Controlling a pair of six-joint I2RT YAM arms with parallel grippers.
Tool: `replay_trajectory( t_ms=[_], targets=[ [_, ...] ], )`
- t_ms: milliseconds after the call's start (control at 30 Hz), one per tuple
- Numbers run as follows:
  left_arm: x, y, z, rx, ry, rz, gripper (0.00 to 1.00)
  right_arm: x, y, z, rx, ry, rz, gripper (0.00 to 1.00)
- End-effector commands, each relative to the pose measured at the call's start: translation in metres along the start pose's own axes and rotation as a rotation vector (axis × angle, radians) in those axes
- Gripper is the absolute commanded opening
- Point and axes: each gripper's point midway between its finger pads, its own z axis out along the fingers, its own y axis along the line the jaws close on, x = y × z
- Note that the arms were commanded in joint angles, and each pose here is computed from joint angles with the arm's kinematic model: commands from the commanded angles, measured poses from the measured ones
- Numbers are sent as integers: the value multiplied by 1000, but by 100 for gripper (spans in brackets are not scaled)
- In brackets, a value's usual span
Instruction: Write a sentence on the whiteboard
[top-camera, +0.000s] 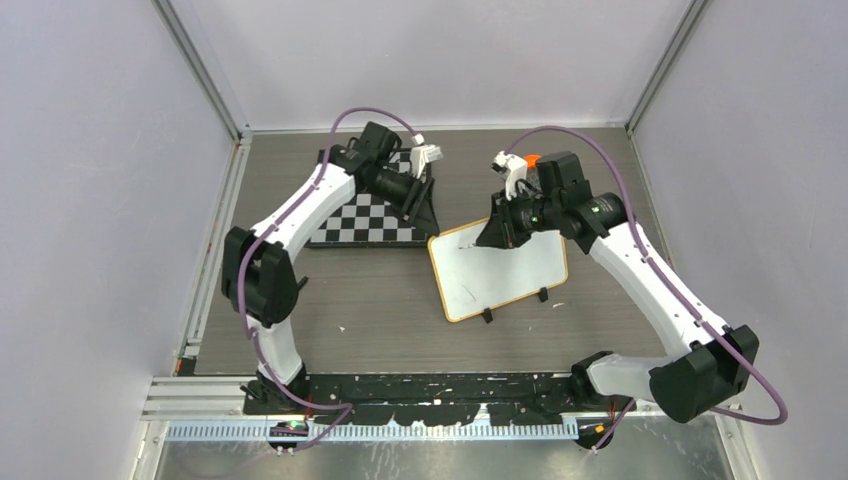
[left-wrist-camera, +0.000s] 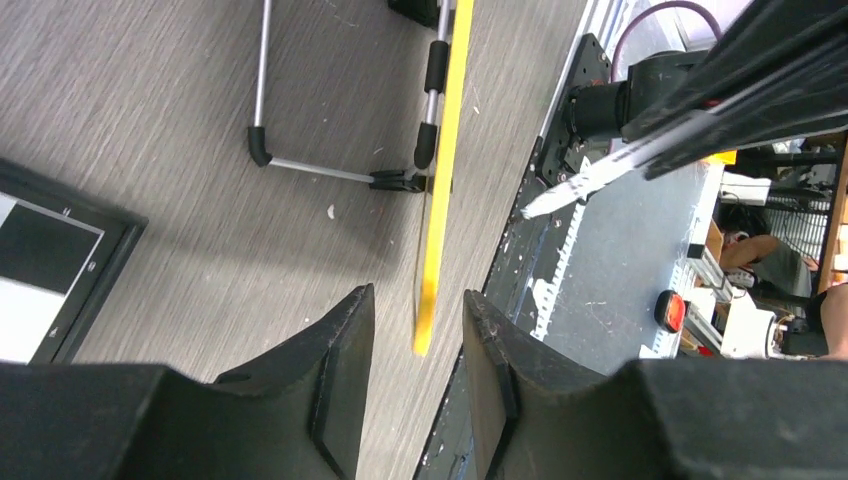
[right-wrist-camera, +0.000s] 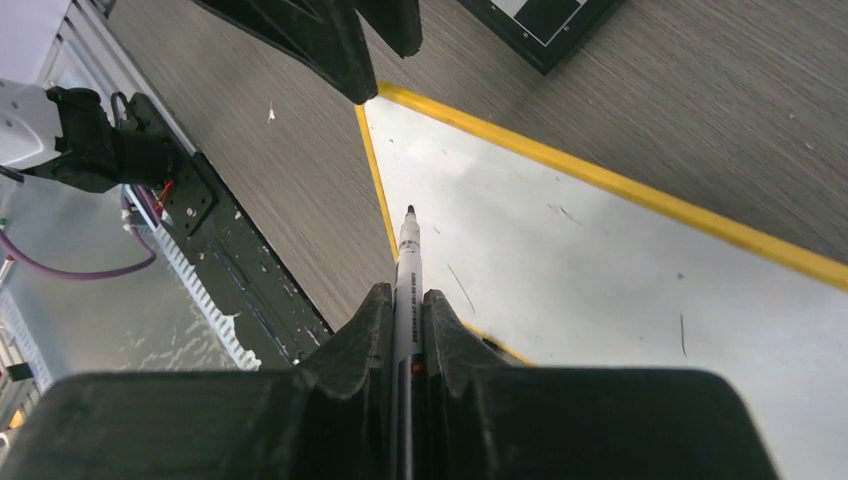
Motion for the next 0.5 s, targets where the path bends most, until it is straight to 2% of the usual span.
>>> replay_trajectory(
  t_ms=[0, 333, 467],
  targets=[
    [-4, -16, -17, 4, -63, 47, 38, -33, 11, 7, 32, -81, -65, 0],
    [-2, -8, -10, 2, -57, -1, 37, -45, 18, 10, 52, -98, -58, 0],
    [-3, -9, -8, 20, -57, -8, 30, -44, 19, 15, 44, -86, -57, 0]
  ],
)
